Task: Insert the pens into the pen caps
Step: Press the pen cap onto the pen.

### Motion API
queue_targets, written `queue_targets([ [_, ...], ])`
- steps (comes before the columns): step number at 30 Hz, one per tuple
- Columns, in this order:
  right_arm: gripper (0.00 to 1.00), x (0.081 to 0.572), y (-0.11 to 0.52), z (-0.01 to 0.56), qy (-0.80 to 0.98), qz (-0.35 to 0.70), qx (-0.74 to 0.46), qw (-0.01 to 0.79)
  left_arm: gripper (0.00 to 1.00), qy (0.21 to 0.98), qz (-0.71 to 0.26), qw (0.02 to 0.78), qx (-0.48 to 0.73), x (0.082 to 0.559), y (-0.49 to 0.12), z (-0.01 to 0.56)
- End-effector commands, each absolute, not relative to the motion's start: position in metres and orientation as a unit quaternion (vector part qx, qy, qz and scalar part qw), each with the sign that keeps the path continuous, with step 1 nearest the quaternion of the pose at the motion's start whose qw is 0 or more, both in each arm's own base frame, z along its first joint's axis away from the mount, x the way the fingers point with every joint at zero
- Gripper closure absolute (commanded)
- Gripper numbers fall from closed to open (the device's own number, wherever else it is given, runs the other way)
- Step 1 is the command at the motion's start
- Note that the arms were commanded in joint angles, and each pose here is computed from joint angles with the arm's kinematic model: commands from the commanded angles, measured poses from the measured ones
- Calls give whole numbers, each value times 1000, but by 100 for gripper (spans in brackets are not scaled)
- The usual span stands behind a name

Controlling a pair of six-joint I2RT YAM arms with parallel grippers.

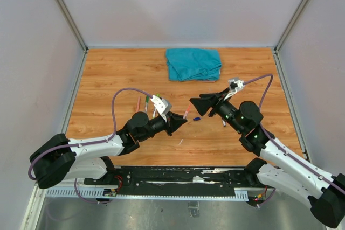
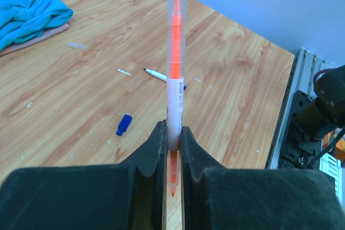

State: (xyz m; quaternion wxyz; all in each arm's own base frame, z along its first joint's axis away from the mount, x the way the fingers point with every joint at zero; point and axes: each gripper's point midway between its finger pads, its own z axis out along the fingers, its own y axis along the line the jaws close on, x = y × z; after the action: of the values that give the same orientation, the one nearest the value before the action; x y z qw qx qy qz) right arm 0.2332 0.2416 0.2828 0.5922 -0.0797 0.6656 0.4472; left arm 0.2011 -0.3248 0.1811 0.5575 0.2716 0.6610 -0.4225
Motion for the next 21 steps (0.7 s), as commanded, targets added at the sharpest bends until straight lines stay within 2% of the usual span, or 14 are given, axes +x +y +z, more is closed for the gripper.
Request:
queue_targets([
  [1,39,237,251,283,686,455,-60,564,99,635,-436,577,272,201,-329,201],
  [21,85,237,265,265,697,453,-97,547,100,636,-435,576,273,201,-330,201],
])
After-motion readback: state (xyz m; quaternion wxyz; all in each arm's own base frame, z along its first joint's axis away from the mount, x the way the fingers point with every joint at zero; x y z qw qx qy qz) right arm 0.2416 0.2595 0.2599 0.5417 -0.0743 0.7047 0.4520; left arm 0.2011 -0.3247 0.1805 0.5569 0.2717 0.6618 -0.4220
